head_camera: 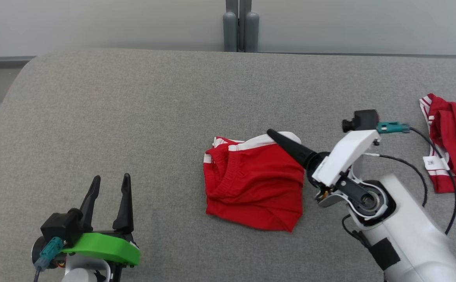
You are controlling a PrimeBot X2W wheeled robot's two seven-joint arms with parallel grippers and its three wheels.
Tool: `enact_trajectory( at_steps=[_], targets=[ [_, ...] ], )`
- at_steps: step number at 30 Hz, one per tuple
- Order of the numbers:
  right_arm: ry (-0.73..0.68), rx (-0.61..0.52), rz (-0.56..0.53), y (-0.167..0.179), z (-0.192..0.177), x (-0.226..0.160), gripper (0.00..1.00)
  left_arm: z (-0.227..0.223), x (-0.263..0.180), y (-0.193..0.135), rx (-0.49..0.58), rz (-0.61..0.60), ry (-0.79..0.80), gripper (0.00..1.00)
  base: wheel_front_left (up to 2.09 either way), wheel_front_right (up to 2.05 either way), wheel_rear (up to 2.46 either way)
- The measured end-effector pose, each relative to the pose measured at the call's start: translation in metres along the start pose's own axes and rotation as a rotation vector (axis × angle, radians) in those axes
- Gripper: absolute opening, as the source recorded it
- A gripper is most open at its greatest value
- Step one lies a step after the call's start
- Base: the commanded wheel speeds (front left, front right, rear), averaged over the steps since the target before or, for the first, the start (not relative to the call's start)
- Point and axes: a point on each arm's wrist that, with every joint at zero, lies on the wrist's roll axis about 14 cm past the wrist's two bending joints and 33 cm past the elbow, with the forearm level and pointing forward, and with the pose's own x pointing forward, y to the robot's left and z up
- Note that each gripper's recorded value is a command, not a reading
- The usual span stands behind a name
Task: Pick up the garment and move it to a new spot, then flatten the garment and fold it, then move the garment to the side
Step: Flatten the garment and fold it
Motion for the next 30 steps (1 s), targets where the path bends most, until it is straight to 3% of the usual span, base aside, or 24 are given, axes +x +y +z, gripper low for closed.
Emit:
enact_trajectory(
  at_steps=[8, 13, 18, 23, 30],
  targets=[
    [-0.265, -0.261, 0.021, 0.023, 0.065, -0.051, 1.0, 0.008, -0.002, -0.006, 0.001, -0.022, -0.026, 1.0, 0.0, 0.0, 0.0],
    [-0.434, -0.516, -0.053, 0.018, 0.092, -0.089, 1.0, 0.013, -0.005, -0.004, 0.01, -0.02, -0.043, 1.0, 0.0, 0.0, 0.0],
    [-0.616, -0.688, -0.121, 0.013, 0.111, -0.121, 1.0, 0.025, -0.003, -0.011, 0.027, -0.042, -0.08, 1.0, 0.0, 0.0, 0.0],
    [-0.63, -0.797, -0.242, -0.013, 0.1, -0.14, 1.0, 0.035, -0.002, -0.017, 0.035, -0.061, -0.112, 1.0, 0.0, 0.0, 0.0],
    [-0.605, -0.851, -0.368, -0.039, 0.077, -0.156, 1.0, 0.037, -0.008, -0.019, 0.046, -0.066, -0.122, 1.0, 0.0, 0.0, 0.0]
  ],
)
